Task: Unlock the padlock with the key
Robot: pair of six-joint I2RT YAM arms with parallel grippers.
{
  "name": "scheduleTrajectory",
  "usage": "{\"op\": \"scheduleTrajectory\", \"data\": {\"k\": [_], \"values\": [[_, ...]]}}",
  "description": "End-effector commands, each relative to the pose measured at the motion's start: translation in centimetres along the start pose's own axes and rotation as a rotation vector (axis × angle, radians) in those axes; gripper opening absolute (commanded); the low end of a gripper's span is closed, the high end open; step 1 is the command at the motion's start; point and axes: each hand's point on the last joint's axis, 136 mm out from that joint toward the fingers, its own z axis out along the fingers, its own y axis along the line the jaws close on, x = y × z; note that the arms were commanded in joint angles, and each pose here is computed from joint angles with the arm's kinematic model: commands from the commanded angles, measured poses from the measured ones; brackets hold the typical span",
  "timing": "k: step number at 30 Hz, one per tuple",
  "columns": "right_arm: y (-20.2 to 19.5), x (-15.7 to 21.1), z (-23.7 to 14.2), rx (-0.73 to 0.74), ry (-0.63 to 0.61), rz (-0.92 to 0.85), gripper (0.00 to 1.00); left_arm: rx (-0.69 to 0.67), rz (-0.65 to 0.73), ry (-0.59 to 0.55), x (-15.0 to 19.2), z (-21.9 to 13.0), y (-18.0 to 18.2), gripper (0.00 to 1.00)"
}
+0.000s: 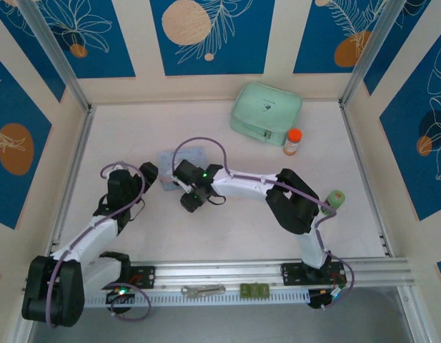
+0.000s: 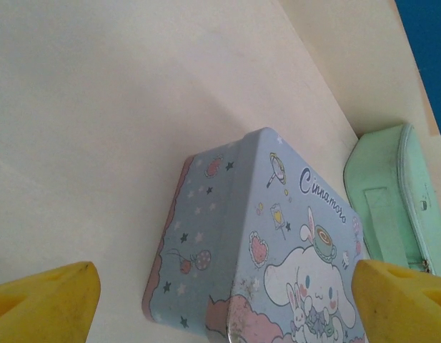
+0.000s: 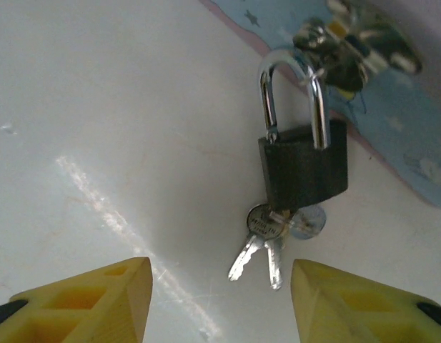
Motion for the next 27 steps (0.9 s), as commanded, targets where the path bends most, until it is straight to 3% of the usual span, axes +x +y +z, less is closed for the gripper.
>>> {"op": "scheduleTrajectory", "data": {"k": [1,14,27], "values": [[-0.7,-0.9,0.3,0.071,-0.004,-0.120,0.54,0.060,0.021,0.008,-0.8,0.1,-1.7,0.90],[-2.4,-3.1,3.1,0.148,-0.100,-0.203,0.49,0.076,0.007,0.035,-0.3,0.6,-1.4,0.90],[-2.2,0.0,2.6,0.090,-0.073,-0.162,0.54,0.074,-0.001,0.029,-0.3,0.8,-1.2,0.90]]}}
